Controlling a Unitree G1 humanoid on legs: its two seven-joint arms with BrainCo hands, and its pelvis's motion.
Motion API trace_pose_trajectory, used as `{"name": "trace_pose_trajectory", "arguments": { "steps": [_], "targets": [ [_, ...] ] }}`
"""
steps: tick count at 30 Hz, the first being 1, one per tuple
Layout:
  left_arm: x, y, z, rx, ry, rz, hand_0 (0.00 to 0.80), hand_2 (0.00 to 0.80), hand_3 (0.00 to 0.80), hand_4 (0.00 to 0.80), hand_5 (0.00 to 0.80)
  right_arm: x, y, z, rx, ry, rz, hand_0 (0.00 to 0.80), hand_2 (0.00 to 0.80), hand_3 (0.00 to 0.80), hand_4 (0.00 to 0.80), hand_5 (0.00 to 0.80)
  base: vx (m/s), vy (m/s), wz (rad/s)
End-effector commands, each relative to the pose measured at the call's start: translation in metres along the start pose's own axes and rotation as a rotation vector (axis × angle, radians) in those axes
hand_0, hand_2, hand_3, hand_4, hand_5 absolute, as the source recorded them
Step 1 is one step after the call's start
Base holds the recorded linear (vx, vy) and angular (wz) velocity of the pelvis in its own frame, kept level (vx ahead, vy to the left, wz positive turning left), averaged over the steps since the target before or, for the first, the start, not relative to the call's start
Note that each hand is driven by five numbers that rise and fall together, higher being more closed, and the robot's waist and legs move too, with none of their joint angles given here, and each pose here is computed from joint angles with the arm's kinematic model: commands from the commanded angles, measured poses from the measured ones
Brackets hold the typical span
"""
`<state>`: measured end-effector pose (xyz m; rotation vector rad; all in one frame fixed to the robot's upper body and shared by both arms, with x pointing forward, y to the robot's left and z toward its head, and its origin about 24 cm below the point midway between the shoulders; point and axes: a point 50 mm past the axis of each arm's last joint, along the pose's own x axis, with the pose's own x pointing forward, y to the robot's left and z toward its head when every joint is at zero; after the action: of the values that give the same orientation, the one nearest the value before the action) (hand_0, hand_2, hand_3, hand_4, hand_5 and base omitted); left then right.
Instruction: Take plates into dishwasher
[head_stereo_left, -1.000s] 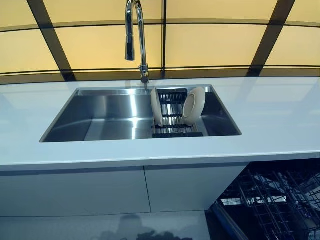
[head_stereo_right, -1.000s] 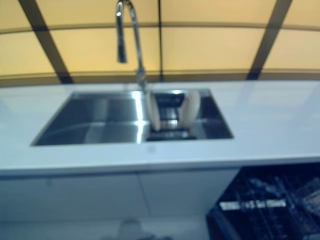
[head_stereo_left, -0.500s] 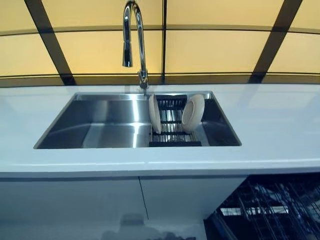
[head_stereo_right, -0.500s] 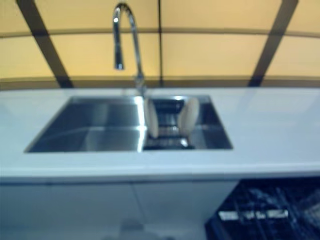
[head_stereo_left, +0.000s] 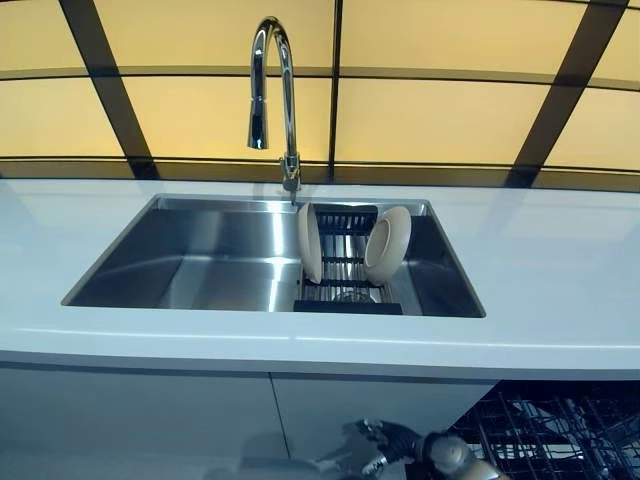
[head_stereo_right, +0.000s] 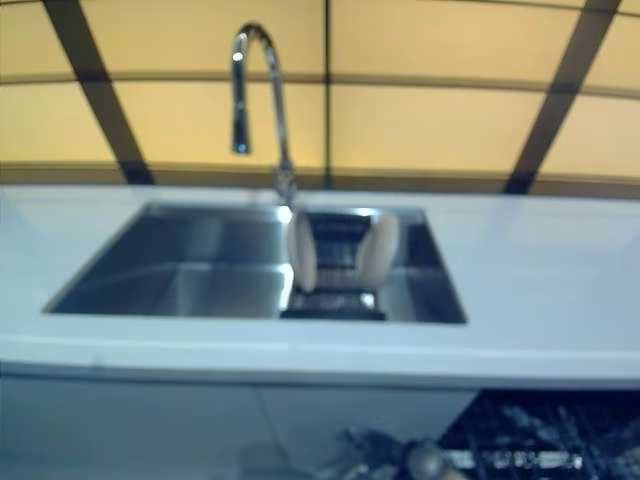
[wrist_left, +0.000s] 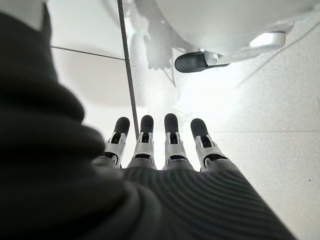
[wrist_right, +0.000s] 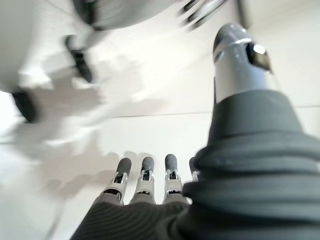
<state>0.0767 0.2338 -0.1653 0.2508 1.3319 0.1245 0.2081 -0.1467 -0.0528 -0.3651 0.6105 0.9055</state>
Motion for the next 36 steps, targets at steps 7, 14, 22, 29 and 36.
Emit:
{"name": "trace_pose_trajectory", "arguments": {
  "steps": [7, 14, 22, 29, 36],
  "targets": [
    [0.000, 0.017, -0.009, 0.012, 0.033, 0.028, 0.000, 0.000, 0.000, 0.000, 0.000, -0.047, -0.012, 0.087, 0.182, -0.473, 0.408, 0.000, 0.000, 0.000, 0.000, 0.000, 0.009, 0.003, 0.00],
    [-0.001, 0.013, -0.020, 0.024, 0.050, 0.011, 0.000, 0.000, 0.000, 0.000, 0.000, -0.076, -0.016, 0.140, 0.241, -0.713, 0.606, 0.000, 0.000, 0.000, 0.000, 0.000, 0.013, 0.007, -0.04],
    [-0.002, 0.007, -0.028, 0.045, 0.065, -0.017, 0.000, 0.000, 0.000, 0.000, 0.000, -0.094, -0.026, 0.183, 0.383, -1.016, 0.697, 0.000, 0.000, 0.000, 0.000, 0.000, 0.002, 0.001, -0.01],
    [-0.001, 0.002, -0.028, 0.039, 0.068, -0.027, 0.000, 0.000, 0.000, 0.000, 0.000, -0.110, -0.064, 0.199, 0.423, -1.155, 0.399, 0.000, 0.000, 0.000, 0.000, 0.000, 0.000, 0.000, 0.00],
    [-0.002, 0.000, -0.031, 0.022, 0.077, -0.027, 0.000, 0.000, 0.000, 0.000, 0.000, -0.140, -0.106, 0.205, 0.430, -1.266, 0.074, 0.000, 0.000, 0.000, 0.000, 0.000, 0.004, 0.003, -0.01]
  ]
}}
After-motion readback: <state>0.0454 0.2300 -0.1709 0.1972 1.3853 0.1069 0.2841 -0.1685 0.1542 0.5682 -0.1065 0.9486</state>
